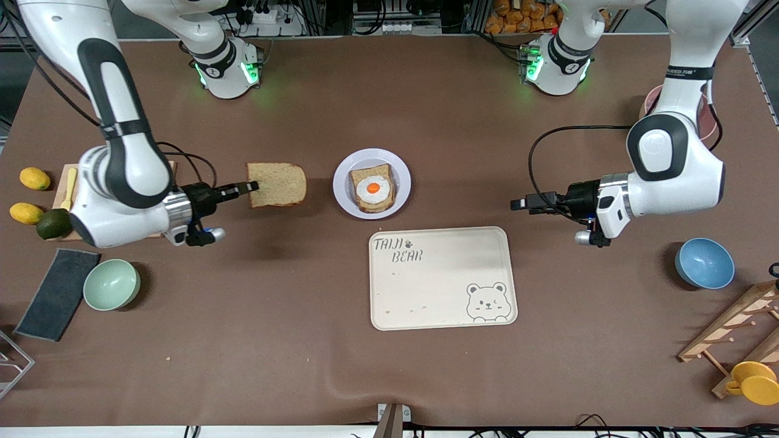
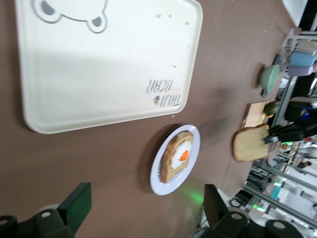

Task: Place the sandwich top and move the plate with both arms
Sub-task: 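Carry the bread over the plate while the left gripper nears the plate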

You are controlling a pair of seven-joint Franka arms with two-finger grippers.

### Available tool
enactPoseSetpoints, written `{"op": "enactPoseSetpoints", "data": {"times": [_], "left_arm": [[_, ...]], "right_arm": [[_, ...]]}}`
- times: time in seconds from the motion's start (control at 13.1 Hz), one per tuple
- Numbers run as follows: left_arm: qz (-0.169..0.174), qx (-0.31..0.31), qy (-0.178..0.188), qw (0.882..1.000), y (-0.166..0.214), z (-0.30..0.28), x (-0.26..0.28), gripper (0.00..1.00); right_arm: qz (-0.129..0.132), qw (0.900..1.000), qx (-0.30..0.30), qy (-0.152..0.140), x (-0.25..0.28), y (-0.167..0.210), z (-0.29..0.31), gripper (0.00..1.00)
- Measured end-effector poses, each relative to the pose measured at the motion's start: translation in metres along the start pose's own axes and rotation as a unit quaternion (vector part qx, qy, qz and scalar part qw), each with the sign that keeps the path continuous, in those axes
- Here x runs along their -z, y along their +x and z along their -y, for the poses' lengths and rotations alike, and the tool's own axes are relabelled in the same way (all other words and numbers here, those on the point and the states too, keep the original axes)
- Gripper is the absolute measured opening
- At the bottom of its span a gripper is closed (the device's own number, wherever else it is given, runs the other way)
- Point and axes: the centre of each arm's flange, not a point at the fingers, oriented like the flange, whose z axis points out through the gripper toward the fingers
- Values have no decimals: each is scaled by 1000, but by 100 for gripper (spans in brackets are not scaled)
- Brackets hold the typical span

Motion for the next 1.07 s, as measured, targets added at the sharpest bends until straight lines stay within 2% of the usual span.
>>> {"op": "enactPoseSetpoints", "data": {"times": [0.15,0.46,0.61,0.91,1.07], "left_arm": [[-10,6,-6,1000,-2,-2,-16,100],[-25,13,-47,998,-2,0,-50,100],[-25,15,-60,998,-3,11,-61,100],[-14,27,-72,997,-12,17,-80,100],[-2,30,-69,997,-18,19,-93,100]], "right_arm": [[-9,1000,4,26,-32,10,24,11],[-37,999,26,20,-95,23,79,11],[-44,998,21,30,-122,23,92,11],[-67,997,16,26,-161,24,105,11],[-66,997,9,25,-177,24,103,11]]}}
